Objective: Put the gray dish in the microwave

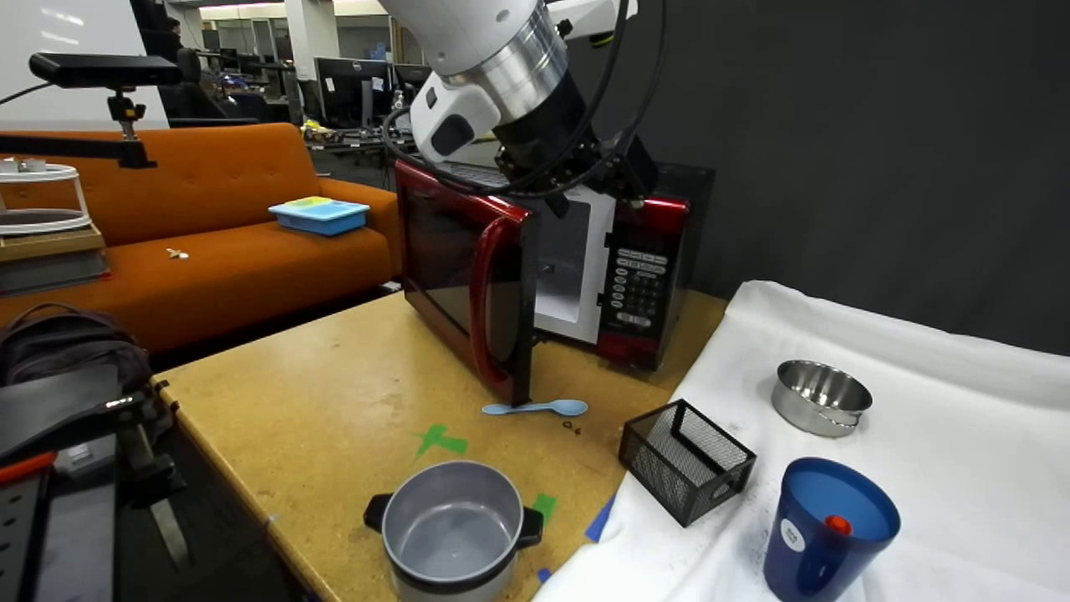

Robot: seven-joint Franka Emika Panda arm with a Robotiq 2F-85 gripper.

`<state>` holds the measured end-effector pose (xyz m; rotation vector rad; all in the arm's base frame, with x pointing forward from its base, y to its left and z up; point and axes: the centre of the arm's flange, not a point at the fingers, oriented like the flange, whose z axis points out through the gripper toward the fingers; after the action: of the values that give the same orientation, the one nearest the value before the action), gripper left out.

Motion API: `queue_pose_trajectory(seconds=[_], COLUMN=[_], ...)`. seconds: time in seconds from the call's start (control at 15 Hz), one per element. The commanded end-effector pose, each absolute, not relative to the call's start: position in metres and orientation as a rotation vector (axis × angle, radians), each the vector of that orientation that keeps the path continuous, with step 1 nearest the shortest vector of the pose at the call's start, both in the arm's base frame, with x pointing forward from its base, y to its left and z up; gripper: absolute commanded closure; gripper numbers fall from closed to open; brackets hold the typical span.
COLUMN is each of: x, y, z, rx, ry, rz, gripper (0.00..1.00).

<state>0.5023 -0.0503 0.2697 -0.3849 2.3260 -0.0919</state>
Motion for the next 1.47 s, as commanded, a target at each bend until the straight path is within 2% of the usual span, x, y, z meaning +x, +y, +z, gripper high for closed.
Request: queue_pose_trajectory(seconds=[0.0,0.33,0.8,1.4], x=[0.528,0.546,0.517,0.506], y=[-0.012,0.035,0.06,0.048], z=[0.275,0.27,0.276,0.28], rx=[-0.447,-0.572,-0.642,-0.582], ry=[2.315,2.392,2.62,2.6], rz=[-0.097,-0.131,-0.341,-0.116], gripper=[0.0,0.0,0.0,0.0])
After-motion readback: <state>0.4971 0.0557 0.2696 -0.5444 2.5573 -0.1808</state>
